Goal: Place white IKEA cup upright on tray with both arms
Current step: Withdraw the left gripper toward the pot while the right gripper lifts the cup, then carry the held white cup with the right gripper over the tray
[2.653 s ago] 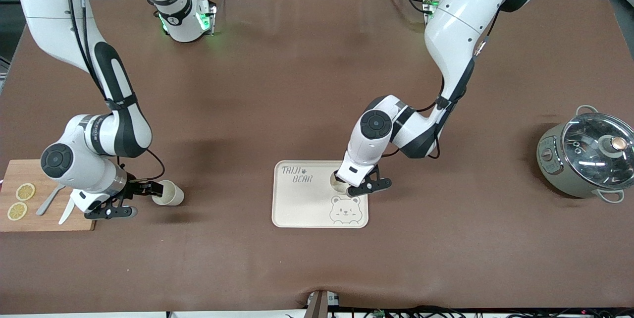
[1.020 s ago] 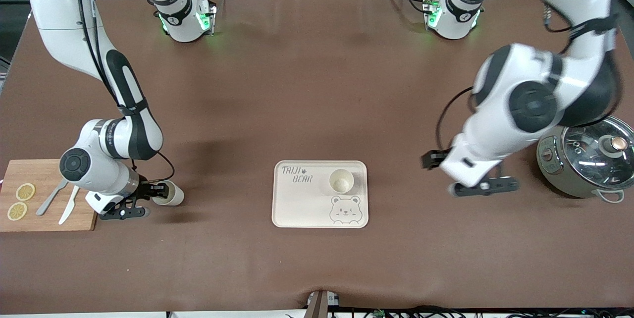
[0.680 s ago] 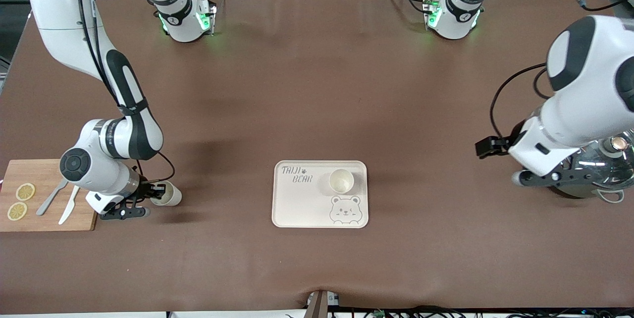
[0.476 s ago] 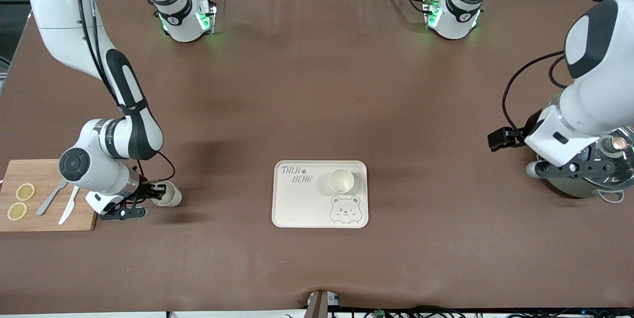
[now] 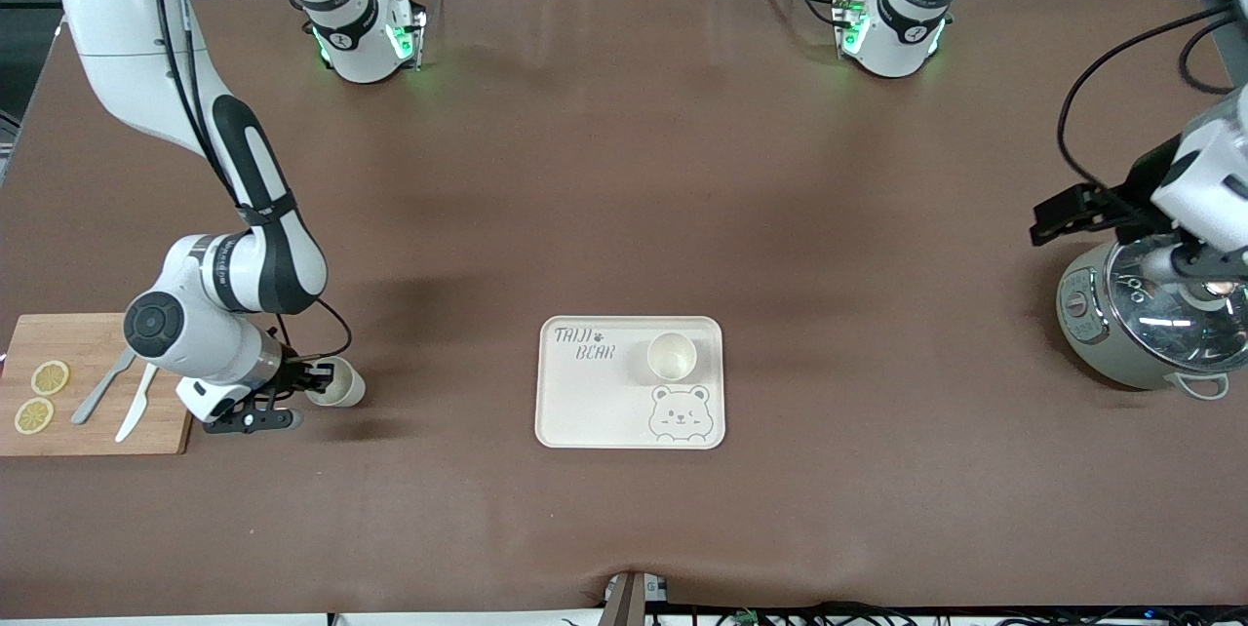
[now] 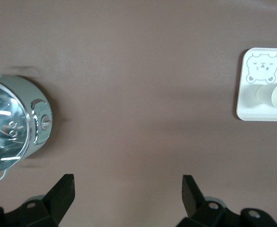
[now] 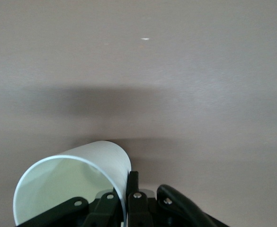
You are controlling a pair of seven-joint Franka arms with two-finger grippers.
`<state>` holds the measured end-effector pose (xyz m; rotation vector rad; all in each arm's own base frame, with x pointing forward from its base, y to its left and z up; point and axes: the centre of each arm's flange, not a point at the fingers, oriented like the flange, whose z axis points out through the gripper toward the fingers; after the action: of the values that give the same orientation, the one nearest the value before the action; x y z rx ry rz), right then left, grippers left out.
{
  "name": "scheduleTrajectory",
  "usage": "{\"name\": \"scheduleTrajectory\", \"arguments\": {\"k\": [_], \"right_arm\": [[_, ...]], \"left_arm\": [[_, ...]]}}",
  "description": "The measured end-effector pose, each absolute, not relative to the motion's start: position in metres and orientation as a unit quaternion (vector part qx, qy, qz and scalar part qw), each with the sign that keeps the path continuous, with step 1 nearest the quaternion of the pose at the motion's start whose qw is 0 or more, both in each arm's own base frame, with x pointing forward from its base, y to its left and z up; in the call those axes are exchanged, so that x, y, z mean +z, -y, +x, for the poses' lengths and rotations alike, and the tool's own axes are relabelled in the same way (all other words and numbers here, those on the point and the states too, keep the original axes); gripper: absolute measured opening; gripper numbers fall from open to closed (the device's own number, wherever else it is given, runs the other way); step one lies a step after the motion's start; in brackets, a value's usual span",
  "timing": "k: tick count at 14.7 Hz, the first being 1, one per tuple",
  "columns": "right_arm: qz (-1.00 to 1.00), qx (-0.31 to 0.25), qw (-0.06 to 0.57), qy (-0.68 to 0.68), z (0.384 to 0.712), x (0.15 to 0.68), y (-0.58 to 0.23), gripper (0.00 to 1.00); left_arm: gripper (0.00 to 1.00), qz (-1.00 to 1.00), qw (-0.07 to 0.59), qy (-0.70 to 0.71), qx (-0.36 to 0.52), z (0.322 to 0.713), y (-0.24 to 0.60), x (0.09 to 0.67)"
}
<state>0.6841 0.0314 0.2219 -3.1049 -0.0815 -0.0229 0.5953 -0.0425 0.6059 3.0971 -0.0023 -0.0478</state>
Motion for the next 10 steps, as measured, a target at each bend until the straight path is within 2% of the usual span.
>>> {"name": "scheduleTrajectory", "arguments": {"k": [4,10], "right_arm": [[-0.998,0.027,0.042,-0.027,0.690,0.251,-0.085,0.04],[-0.990,0.033,0.071,-0.120,0.683,0.277,-0.178,0.04]], "left_arm": [[1.00,0.999,0.027,0.014,-0.025,0.570,0.044,0.607],[1.00,0.999,0.032,0.040,-0.006,0.547,0.069,0.621]]}}
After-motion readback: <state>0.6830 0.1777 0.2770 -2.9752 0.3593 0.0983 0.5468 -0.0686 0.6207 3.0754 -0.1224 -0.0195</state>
